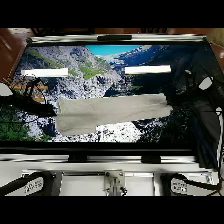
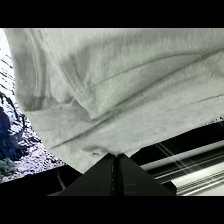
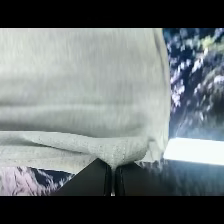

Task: Fold the shirts.

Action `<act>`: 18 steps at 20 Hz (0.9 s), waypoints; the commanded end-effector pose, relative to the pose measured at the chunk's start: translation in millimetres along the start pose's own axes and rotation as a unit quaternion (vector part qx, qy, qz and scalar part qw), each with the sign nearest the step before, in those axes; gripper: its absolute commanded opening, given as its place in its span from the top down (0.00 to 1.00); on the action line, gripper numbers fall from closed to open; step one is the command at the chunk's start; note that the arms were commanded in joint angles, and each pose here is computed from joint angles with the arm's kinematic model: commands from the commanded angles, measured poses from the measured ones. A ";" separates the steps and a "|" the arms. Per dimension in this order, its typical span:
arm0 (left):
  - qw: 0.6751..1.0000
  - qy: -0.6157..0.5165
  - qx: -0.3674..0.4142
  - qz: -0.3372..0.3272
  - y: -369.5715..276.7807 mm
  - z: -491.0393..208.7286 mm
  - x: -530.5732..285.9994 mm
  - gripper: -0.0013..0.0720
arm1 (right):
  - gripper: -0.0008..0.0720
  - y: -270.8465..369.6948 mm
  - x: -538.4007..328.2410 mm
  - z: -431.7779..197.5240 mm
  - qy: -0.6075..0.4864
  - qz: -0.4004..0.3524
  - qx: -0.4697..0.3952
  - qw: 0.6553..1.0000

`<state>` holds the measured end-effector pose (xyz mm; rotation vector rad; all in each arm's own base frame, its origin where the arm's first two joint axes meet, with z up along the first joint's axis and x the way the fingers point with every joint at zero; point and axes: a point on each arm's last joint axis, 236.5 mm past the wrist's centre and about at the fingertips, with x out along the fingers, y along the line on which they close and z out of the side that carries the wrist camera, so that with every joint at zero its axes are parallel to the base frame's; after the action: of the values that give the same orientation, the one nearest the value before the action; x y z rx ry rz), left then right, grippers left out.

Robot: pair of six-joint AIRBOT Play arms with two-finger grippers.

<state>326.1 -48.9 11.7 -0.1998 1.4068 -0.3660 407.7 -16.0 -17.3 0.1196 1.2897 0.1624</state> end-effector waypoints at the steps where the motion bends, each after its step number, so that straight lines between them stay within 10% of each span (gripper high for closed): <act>1: 1.000 -0.005 -0.003 0.009 14.3 26.1 10.0 0.94 | 0.90 5.4 8.3 31.3 -0.031 -0.012 -0.014 0.999; 18: 0.996 -0.042 -0.070 0.021 58.7 116.3 61.6 0.94 | 0.90 10.0 74.6 52.6 -0.049 0.019 0.084 0.995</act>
<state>437.8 -30.1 -34.7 -0.2307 1.3812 -0.2979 478.1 4.3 -61.1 0.2508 1.1808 0.0890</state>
